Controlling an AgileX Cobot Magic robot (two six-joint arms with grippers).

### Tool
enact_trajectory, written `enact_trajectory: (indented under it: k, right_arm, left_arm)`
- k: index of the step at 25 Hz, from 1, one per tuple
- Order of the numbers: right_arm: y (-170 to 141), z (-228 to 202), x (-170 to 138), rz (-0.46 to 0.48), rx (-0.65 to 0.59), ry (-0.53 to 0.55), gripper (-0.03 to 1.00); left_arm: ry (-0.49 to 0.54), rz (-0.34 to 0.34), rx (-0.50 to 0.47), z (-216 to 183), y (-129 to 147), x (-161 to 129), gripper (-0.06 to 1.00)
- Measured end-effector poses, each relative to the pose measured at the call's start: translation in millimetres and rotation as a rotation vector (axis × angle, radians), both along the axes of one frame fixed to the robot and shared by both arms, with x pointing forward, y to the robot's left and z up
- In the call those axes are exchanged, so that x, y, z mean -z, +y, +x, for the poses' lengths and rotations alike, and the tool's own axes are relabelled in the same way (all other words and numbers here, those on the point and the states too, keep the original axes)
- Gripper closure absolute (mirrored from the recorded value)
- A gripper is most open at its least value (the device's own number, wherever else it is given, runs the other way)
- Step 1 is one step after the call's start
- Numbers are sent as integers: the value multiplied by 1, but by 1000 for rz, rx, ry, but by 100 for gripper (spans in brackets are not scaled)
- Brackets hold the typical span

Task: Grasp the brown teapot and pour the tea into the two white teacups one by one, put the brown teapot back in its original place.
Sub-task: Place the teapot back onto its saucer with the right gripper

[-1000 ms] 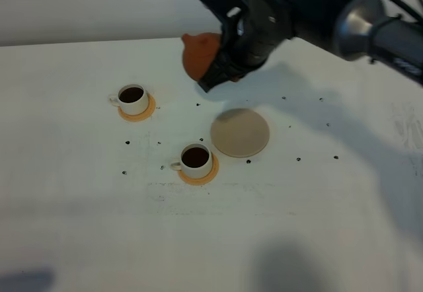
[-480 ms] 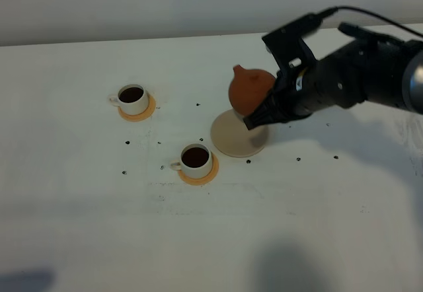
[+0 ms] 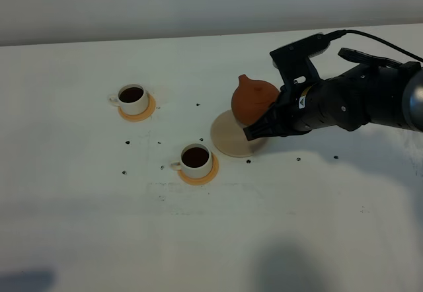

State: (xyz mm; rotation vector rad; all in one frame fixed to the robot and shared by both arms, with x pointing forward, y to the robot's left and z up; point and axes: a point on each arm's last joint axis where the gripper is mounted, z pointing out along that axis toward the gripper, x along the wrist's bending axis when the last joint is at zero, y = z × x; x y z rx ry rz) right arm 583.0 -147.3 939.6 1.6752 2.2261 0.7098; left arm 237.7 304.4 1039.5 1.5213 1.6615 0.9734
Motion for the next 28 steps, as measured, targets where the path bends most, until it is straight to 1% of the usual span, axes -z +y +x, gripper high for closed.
enact_trajectory:
  k: [3, 9, 16, 23, 28]
  right_arm:
    - [6, -2, 3, 0, -17, 0, 88]
    - [14, -3, 21, -17, -35, 38, 88]
    - [16, -4, 21, -15, -40, 36, 88]
    - [25, -6, 21, -4, -64, 9, 88]
    - [26, -5, 34, -15, -65, 32, 88]
  left_arm:
    - [0, 0, 0, 0, 0, 0, 59]
    - [0, 0, 0, 0, 0, 0, 59]
    - [0, 0, 0, 0, 0, 0, 59]
    - [0, 0, 0, 0, 0, 0, 59]
    - [0, 0, 0, 0, 0, 0, 59]
